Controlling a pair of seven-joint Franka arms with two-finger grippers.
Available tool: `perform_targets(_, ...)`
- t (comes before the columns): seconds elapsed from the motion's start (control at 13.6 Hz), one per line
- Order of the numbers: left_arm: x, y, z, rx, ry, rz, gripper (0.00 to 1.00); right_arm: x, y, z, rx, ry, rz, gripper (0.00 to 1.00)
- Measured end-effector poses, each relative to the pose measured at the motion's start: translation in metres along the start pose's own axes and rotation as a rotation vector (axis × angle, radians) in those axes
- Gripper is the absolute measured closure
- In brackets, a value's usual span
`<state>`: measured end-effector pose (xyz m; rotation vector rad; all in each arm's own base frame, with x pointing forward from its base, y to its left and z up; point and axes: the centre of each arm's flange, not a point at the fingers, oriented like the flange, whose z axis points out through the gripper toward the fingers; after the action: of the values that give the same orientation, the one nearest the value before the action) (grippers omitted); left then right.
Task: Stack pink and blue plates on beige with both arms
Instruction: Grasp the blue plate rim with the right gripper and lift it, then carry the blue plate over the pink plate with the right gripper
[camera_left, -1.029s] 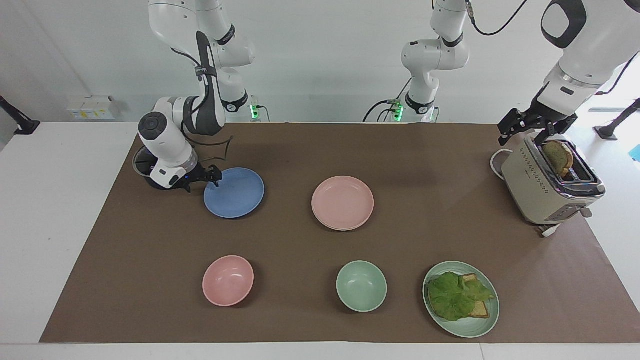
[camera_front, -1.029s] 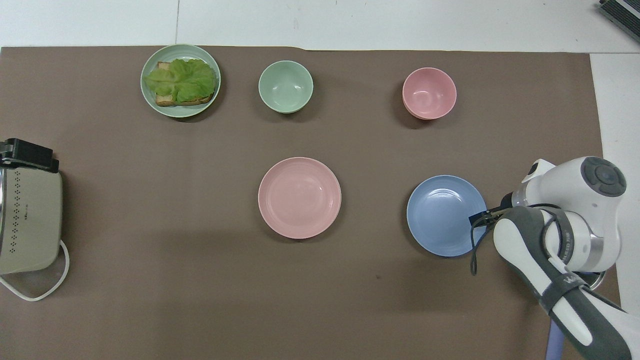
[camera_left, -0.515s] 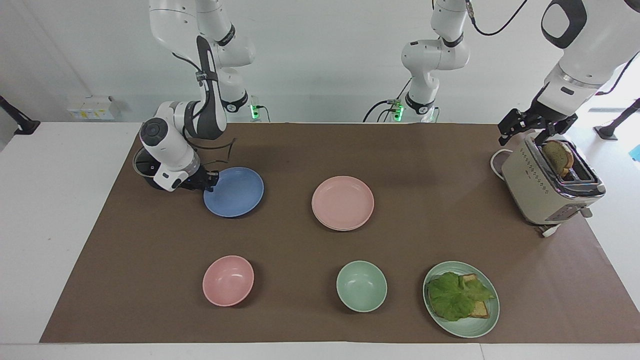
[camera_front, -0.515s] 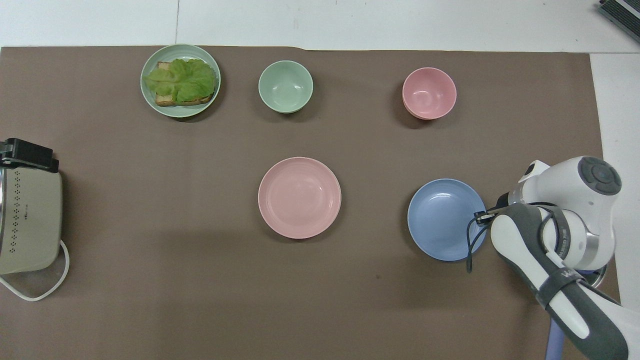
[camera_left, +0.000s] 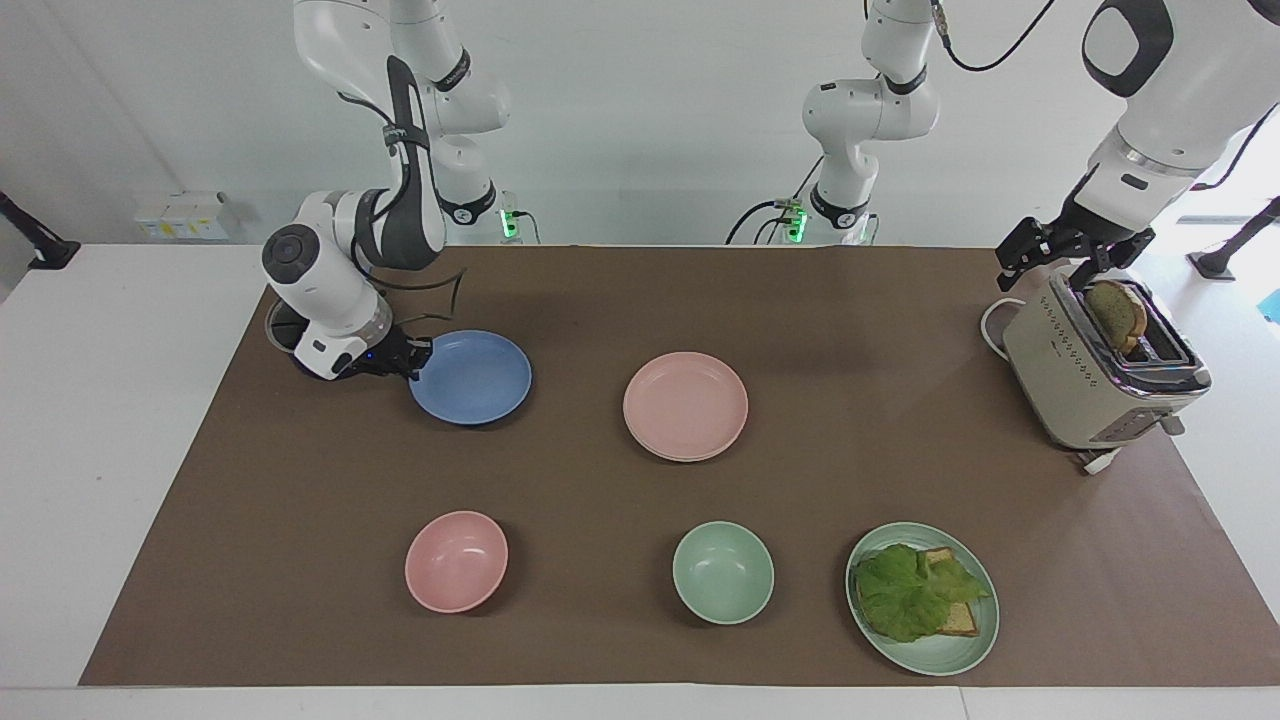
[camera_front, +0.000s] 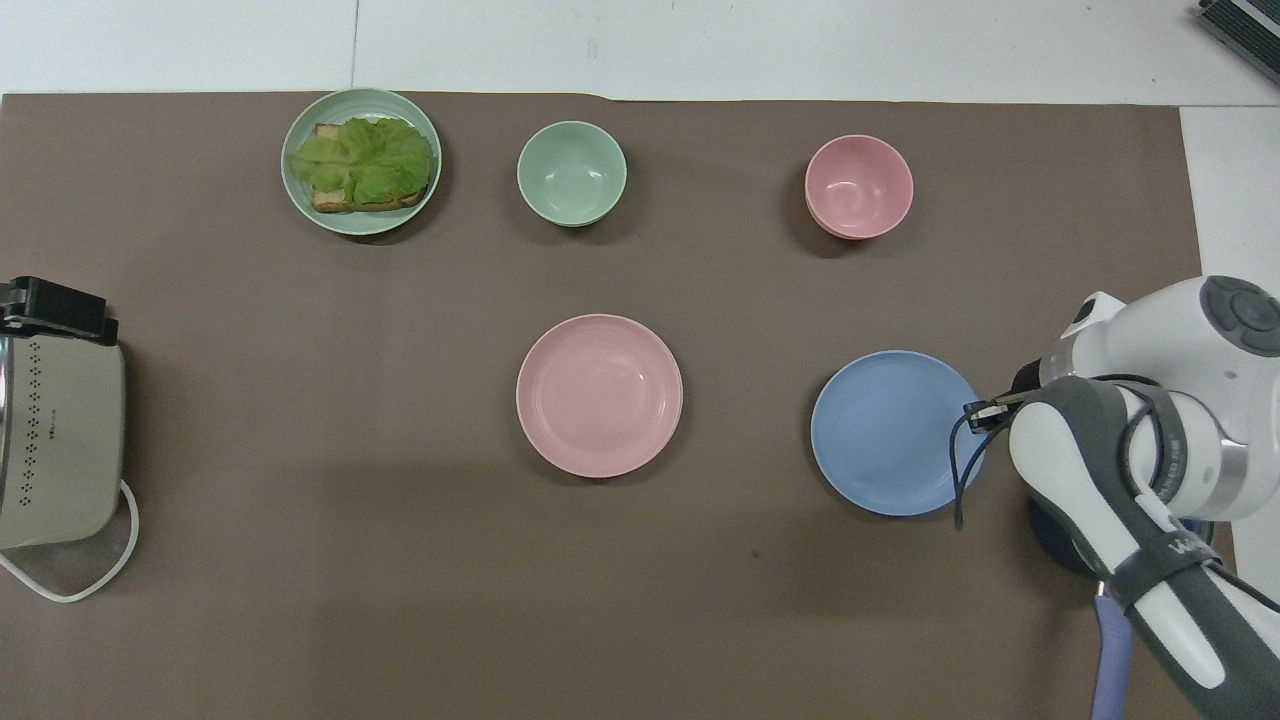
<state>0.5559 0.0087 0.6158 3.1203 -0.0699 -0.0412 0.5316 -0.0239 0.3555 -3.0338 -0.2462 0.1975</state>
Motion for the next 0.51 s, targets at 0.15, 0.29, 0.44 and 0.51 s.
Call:
perform_targets(0.15,0.0,0.0,0.0,0.0,0.0,0.0,0.0,0.0,-0.006,-0.036,-0.003,0.04,-0.012,0.95)
perform_targets(0.29,0.0,0.0,0.0,0.0,0.0,0.0,0.0,0.005,-0.017,-0.066,0.002,0.033,-0.015,0.95)
perform_targets(0.44,0.0,0.0,0.0,0.0,0.0,0.0,0.0,0.014,-0.049,-0.077,0.001,0.038,0.007,0.95)
perform_targets(0.51,0.0,0.0,0.0,0.0,0.0,0.0,0.0,0.018,-0.073,-0.076,0.011,0.038,0.041,0.95)
